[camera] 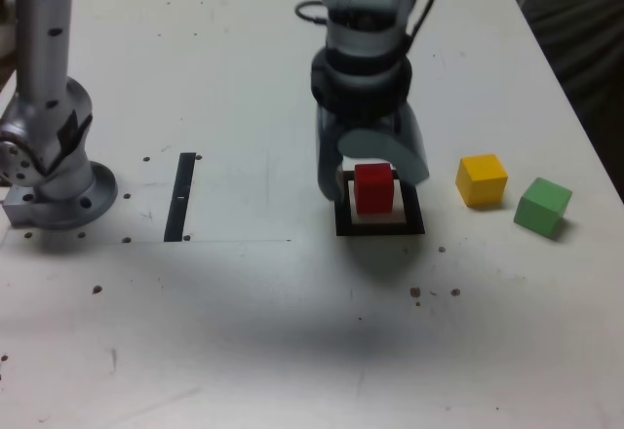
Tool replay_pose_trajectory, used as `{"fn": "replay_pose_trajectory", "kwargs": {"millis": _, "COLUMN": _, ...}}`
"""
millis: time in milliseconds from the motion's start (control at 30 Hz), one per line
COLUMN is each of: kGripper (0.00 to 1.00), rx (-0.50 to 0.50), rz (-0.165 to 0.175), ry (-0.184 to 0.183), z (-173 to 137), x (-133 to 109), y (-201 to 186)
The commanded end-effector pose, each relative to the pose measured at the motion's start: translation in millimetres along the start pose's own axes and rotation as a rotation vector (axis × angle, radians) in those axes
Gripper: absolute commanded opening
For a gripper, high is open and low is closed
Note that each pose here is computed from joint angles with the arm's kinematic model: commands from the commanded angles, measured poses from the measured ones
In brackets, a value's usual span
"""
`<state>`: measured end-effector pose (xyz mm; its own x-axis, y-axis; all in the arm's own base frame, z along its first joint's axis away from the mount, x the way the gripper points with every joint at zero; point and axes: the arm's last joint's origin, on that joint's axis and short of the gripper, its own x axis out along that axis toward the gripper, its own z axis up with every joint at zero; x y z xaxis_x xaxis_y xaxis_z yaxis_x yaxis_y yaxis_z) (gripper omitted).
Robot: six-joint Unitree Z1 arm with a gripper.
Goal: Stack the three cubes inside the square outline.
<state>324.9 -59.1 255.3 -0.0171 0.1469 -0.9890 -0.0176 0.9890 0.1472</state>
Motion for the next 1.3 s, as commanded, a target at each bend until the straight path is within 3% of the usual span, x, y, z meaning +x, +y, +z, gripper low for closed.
{"fn": "replay_pose_trajectory", "kwargs": {"millis": 0, "kGripper": 0.98, "rx": -0.007, "rz": 0.013, "ry": -0.014, "z": -3, "x": -8, "y": 3}}
{"fn": "replay_pose_trajectory", "kwargs": {"millis": 167, "kGripper": 0.98, "rx": 0.012, "rz": 0.054, "ry": -0.031, "z": 4, "x": -24, "y": 6}}
{"fn": "replay_pose_trajectory", "kwargs": {"millis": 333, "kGripper": 0.98, "rx": 0.054, "rz": 0.067, "ry": -0.037, "z": 27, "x": -30, "y": 4}}
{"fn": "replay_pose_trajectory", "kwargs": {"millis": 800, "kGripper": 0.98, "rx": 0.069, "rz": 0.033, "ry": -0.023, "z": 92, "x": -11, "y": 14}}
{"fn": "replay_pose_trajectory", "kwargs": {"millis": 1267, "kGripper": 0.96, "rx": 0.061, "rz": -0.027, "ry": 0.051, "z": 129, "x": 27, "y": 30}}
